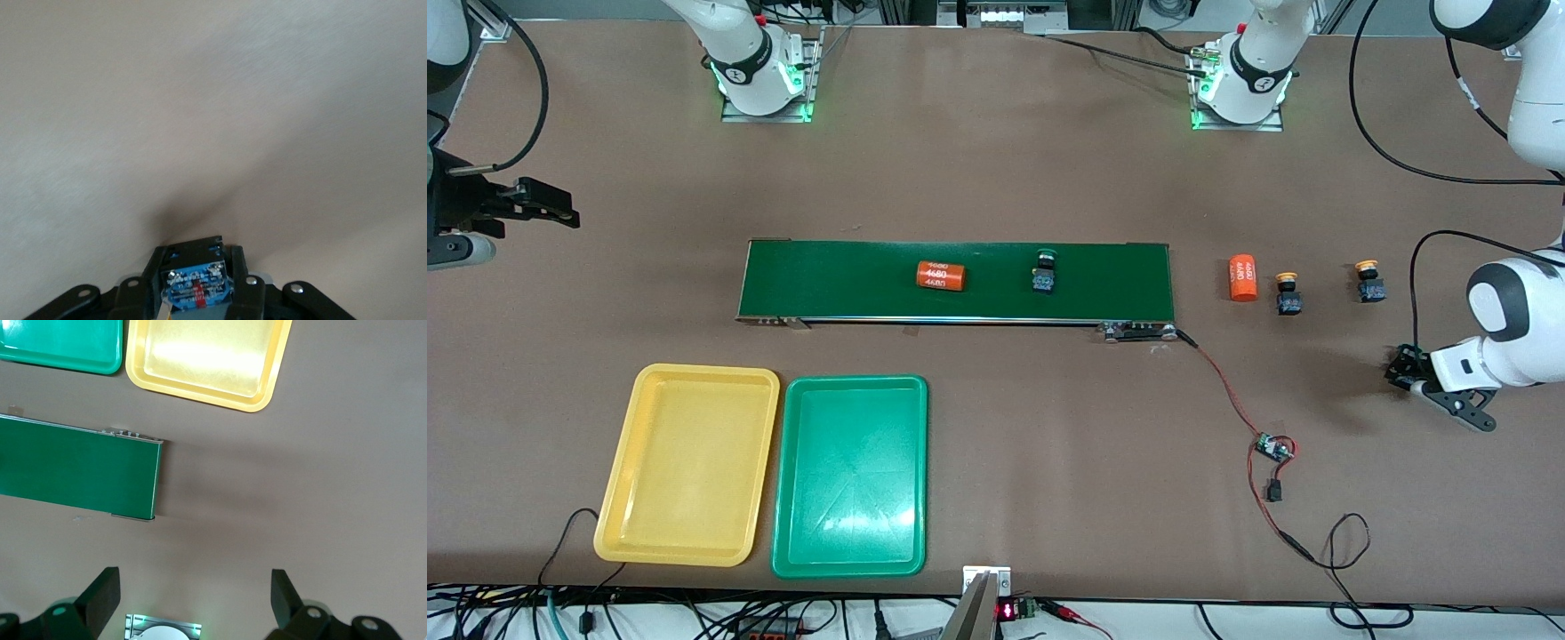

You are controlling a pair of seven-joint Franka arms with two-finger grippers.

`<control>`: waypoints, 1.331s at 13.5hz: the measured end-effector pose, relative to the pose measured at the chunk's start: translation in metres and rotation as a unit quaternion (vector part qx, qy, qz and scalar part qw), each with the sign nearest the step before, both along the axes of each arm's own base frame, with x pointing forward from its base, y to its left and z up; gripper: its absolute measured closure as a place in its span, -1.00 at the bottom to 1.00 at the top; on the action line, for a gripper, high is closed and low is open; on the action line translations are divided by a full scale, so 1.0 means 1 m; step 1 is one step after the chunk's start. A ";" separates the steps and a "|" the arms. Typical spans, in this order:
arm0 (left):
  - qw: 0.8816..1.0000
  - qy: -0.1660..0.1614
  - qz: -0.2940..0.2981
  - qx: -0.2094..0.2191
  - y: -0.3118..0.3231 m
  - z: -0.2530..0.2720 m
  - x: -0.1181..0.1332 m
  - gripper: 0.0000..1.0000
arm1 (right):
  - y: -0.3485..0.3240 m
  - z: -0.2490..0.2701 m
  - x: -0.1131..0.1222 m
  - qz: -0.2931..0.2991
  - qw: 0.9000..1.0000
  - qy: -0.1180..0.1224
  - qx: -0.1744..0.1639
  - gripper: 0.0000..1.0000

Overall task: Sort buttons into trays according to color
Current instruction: 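Place the red button on the conveyor while the right gripper reaches the belt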

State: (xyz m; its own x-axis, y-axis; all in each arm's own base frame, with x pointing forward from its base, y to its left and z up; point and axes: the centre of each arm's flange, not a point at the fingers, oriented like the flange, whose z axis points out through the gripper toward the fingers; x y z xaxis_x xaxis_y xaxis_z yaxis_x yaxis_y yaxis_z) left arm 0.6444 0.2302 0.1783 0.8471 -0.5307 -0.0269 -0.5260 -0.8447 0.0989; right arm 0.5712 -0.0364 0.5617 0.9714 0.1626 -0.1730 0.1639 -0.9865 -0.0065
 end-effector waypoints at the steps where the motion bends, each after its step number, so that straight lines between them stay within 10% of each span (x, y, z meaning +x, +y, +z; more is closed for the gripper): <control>1: 1.000 -0.001 -0.006 -0.007 -0.009 0.011 0.004 0.17 | 0.001 0.000 0.000 0.001 1.000 0.000 0.000 -1.00; 13: 0.997 0.071 0.033 -0.020 -0.257 0.108 -0.027 0.17 | 0.073 -0.063 0.020 -0.043 0.996 0.056 0.054 -1.00; 18: 0.990 0.098 0.087 -0.045 -0.389 0.115 -0.049 0.17 | 0.204 -0.119 0.034 -0.065 0.997 0.034 0.029 -1.00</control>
